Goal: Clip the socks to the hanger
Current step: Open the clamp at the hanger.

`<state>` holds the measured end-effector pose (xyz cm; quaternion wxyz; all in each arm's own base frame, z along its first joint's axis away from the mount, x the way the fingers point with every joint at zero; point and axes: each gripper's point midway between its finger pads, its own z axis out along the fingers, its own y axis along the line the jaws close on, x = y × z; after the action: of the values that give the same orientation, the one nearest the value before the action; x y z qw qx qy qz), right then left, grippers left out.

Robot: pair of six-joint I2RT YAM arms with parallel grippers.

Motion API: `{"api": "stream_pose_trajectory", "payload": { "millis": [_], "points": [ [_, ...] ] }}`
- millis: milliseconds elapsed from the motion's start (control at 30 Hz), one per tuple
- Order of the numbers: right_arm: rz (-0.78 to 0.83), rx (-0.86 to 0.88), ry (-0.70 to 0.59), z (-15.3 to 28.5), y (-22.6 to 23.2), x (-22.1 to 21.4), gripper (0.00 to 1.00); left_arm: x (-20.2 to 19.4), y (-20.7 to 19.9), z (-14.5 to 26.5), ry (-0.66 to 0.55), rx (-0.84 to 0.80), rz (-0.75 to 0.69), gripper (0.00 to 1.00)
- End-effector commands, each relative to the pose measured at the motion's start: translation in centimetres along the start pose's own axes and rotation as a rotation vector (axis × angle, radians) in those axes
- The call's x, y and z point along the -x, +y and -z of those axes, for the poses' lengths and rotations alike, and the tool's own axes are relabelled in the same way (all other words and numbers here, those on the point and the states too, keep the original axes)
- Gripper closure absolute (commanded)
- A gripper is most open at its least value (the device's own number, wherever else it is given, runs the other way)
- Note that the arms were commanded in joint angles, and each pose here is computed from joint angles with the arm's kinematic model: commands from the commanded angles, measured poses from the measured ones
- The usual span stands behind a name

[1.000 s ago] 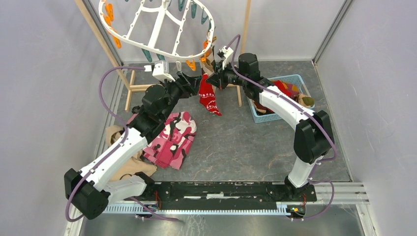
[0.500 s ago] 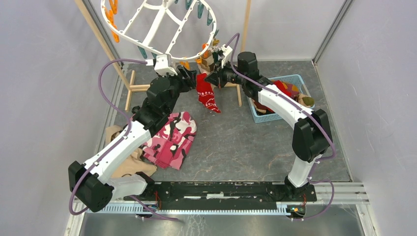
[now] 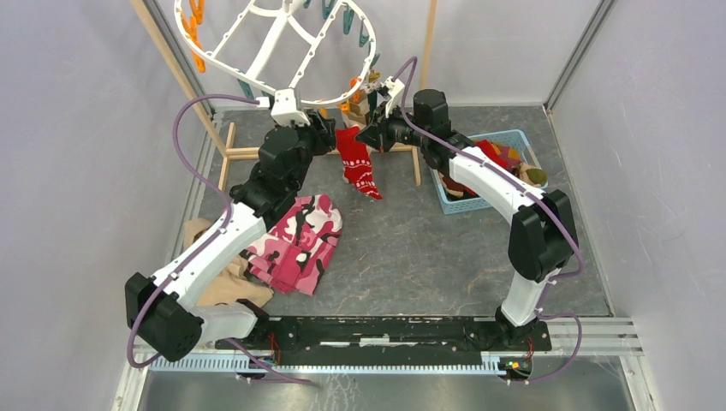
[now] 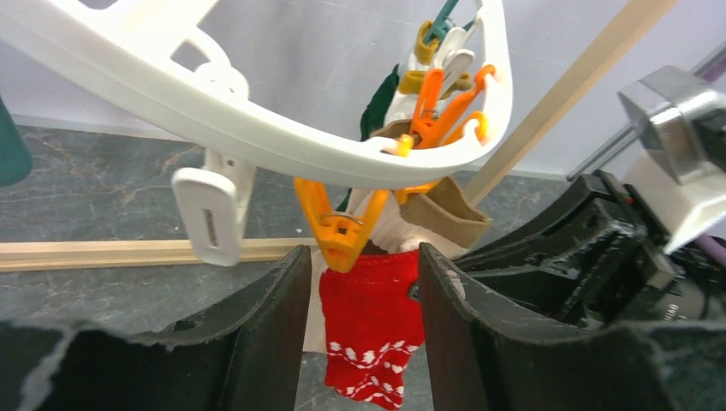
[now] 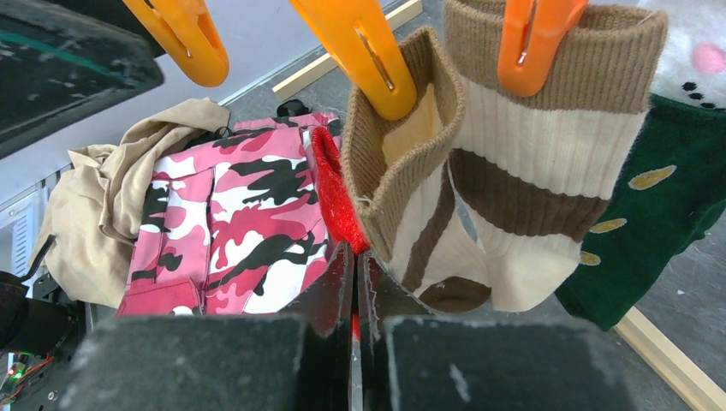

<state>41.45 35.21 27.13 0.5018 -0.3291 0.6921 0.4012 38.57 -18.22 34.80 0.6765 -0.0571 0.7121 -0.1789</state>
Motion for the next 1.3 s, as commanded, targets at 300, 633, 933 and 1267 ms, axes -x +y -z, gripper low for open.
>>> {"api": "stream_pose_trajectory", "payload": {
  "millis": [300,633,933,1267],
  "points": [
    [0.033,0.017,-0.069,0.2,0.7,3.2,1.0,3.3,-0.9,-2.0,-0.055,-0.036,-0.072,0.42],
    [0.041,0.015,-0.073,0.4,0.8,3.5,1.0,3.3,-1.3,-3.2,-0.052,-0.051,-0.048,0.44],
    [0.046,0.017,-0.075,0.5,0.9,3.6,1.0,3.7,-1.3,-4.0,-0.061,-0.062,-0.028,0.43],
    [0.054,0.019,-0.079,0.7,1.0,3.9,1.0,4.0,-1.6,-4.4,-0.063,-0.084,-0.015,0.52]
  ]
}}
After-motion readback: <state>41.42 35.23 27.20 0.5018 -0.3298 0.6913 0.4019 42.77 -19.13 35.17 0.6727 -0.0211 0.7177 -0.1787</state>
